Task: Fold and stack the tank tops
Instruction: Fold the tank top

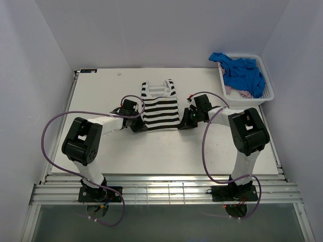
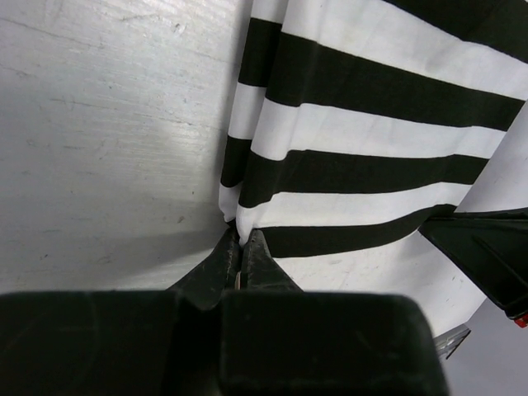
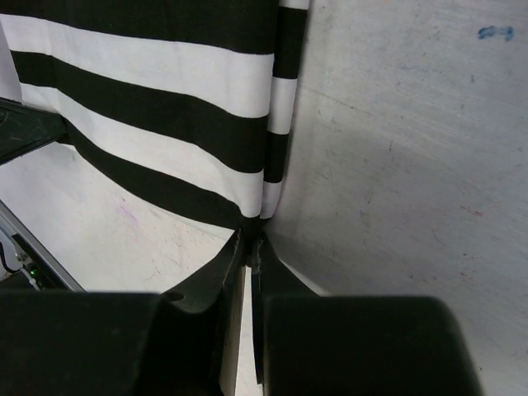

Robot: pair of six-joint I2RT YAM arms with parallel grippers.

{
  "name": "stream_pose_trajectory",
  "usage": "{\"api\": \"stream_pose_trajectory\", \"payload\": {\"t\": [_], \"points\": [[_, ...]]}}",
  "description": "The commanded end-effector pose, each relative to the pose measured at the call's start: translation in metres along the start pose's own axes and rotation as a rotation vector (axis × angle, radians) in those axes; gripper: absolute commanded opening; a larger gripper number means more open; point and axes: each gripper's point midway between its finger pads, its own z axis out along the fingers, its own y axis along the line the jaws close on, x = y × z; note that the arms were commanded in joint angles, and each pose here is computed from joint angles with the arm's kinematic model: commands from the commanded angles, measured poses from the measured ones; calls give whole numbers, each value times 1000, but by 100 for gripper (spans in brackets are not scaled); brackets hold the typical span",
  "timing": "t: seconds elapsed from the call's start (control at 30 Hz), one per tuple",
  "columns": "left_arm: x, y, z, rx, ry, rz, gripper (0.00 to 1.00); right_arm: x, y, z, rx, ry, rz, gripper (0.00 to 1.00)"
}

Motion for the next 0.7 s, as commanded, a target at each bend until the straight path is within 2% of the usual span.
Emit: {"api": "stream_pose_trajectory", "payload": {"t": [0.0,0.17,0.2,0.4,0.5,0.67], "points": [[18,6,-14,-1,52,33,0,5,4,-9,-9,13,-46,8],[28,-13,-57,102,62,48,0,24,26,-50,-60,-5,-83,8],[36,-14,-65,114,83,39,0,40,26,-55,-66,32,-65,8],[51,-37,-116,209,102,50,0,66,49,-99,-113,51,-51,8],[47,-49,-133,233,87,48,0,56,67,-120,-140,8,-82,8],[16,-75,-155,256,-26,82,0,22,89,-148,-131,-73,-105,8]]}}
